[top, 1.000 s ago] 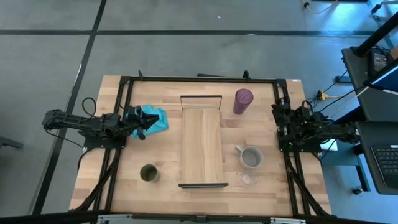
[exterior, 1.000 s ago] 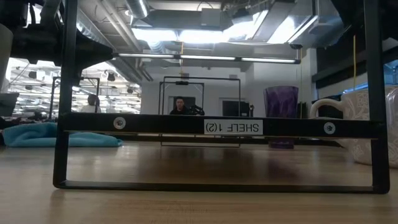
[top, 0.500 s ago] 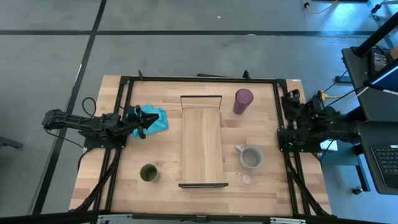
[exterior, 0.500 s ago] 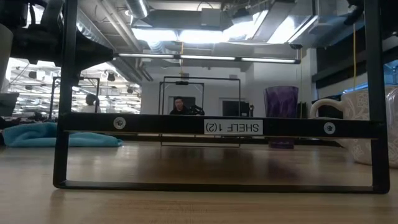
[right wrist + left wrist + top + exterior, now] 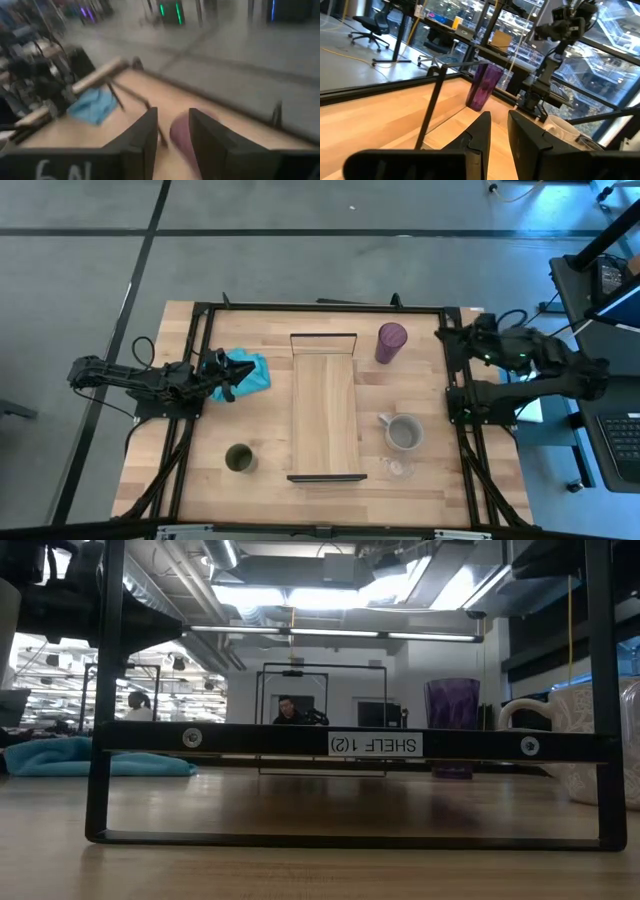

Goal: Stack small to large cups/mugs on shelf
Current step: Put the purple cup on the shelf

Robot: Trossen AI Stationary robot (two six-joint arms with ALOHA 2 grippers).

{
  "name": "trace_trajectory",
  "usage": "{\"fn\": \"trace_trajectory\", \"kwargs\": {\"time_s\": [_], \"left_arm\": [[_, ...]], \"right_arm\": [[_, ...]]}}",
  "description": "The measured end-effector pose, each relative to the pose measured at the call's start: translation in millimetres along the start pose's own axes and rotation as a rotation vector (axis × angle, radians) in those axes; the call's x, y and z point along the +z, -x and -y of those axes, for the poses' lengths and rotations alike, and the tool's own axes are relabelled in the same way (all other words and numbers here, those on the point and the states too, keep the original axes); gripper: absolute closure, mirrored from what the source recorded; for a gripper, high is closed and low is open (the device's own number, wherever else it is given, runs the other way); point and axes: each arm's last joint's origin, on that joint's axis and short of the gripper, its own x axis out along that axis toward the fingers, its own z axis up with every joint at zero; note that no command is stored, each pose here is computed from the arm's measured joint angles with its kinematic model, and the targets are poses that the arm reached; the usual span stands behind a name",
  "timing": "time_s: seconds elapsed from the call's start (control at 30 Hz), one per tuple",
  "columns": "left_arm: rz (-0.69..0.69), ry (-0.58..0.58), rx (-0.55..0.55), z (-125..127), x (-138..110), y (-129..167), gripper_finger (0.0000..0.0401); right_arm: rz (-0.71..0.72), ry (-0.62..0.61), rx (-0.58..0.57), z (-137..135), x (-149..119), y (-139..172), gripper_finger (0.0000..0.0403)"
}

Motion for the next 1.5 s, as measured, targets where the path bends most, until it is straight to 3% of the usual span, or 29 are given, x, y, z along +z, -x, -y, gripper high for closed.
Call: {"fn": "trace_trajectory", "kwargs": {"time_s": [0.27, 0.43, 0.9, 1.17, 1.4, 1.5], "left_arm": [[0.027, 0.031, 0.002, 0.6, 2.3, 0.0, 0.0341], [0.032, 0.028, 0.000, 0.8, 2.9, 0.1, 0.0341], [0.042, 0.027, 0.025, 0.1, 3.1, 0.1, 0.0341], [0.054, 0.035, 0.020, 0.6, 4.4, 0.1, 0.0341], [0.069, 0.045, 0.013, 1.3, 6.0, 0.2, 0.0341], [0.070, 0.047, 0.013, 1.3, 6.1, 0.2, 0.0341]], "right_arm": [[-0.004, -0.053, 0.008, -19.5, 7.9, -18.1, 0.0291], [-0.022, 0.024, -0.005, -23.9, 6.2, -25.1, 0.0291], [0.025, -0.093, 0.014, -38.2, 11.2, -39.7, 0.0291], [0.039, -0.081, -0.079, -34.9, 14.8, -43.1, 0.0291], [-0.116, 0.030, -0.255, -37.3, 53.6, -47.0, 0.0291], [-0.197, 0.014, -0.321, -34.5, 72.8, -50.5, 0.0291]]}}
